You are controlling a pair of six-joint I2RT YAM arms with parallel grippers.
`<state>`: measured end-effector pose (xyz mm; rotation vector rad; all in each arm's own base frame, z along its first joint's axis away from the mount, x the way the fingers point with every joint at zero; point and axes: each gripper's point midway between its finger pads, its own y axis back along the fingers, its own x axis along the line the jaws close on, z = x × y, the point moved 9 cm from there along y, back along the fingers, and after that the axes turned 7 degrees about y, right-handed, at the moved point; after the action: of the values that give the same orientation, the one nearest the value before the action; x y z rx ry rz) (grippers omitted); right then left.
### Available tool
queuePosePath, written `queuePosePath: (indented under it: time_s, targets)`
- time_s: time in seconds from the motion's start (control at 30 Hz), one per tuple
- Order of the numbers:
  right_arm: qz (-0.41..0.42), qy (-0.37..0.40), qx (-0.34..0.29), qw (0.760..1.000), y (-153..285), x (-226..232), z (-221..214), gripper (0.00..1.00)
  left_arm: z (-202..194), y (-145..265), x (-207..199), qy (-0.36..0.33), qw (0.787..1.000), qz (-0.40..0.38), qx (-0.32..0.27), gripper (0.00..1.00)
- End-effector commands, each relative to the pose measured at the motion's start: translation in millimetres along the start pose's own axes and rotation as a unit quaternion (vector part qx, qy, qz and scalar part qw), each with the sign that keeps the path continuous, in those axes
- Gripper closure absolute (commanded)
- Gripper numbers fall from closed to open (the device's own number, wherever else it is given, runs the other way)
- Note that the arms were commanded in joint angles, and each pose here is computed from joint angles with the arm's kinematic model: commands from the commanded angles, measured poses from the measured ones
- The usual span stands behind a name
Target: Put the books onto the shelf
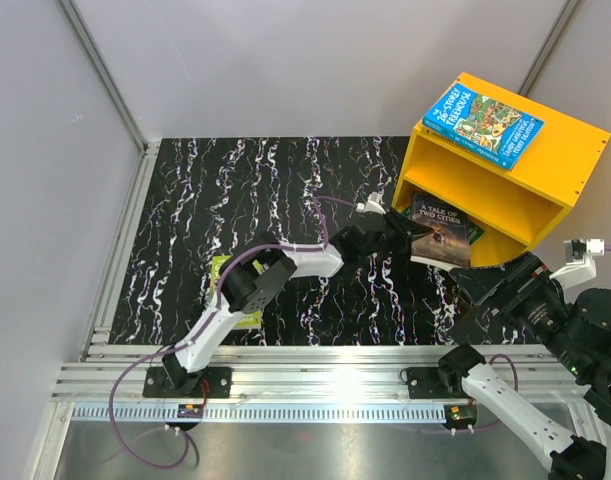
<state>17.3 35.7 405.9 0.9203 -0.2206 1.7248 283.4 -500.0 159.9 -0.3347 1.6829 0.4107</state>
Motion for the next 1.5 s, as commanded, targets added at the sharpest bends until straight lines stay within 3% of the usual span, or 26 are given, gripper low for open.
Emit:
queuePosePath:
  time_s: [0.0, 0.13, 0.27, 0.43, 0.57, 0.67, 0.73, 0.77, 0.8, 0.87, 1.47]
  targets:
    - [-0.004, 0.01, -0.01, 1.0, 0, 2, 5, 0.05, -5, -15, -79, 0.007, 0.985, -0.081, -0.152, 1.0]
    - [-0.009, 0.005, -0.016, 1.0, 10, -3, 4, 0.05, -28, -29, -99, -0.015, 0.961, -0.078, -0.264, 1.0]
    - [-0.012, -0.012, -0.032, 0.999, 27, -7, 6, 0.05, -30, -54, -100, -0.005, 0.961, -0.077, -0.264, 1.0]
    - [-0.019, -0.028, -0.041, 0.999, 44, -16, 4, 0.05, -38, -56, -93, 0.007, 0.937, -0.05, -0.346, 1.0]
    - [-0.023, -0.042, -0.045, 0.998, 51, -24, 1, 0.05, -43, -58, -85, -0.002, 0.928, -0.039, -0.369, 0.97]
    - [-0.024, -0.05, -0.041, 0.998, 55, -30, -2, 0.05, -45, -55, -76, 0.012, 0.91, -0.023, -0.413, 0.78]
    - [-0.025, -0.053, -0.041, 0.997, 57, -34, -3, 0.05, -46, -57, -71, 0.014, 0.904, -0.027, -0.427, 0.57]
    - [-0.024, -0.057, -0.042, 0.997, 58, -35, -3, 0.05, -46, -58, -70, 0.017, 0.905, -0.027, -0.424, 0.43]
    - [-0.028, -0.057, -0.041, 0.997, 59, -37, -3, 0.05, -47, -62, -66, 0.018, 0.907, -0.026, -0.42, 0.14]
    - [-0.031, -0.06, -0.043, 0.997, 60, -40, -4, 0.06, -48, -65, -61, 0.028, 0.909, -0.018, -0.415, 0.01]
    - [-0.033, -0.076, -0.031, 0.996, 58, -48, -10, 0.07, -45, -92, -34, 0.122, 0.92, -0.017, -0.373, 0.01]
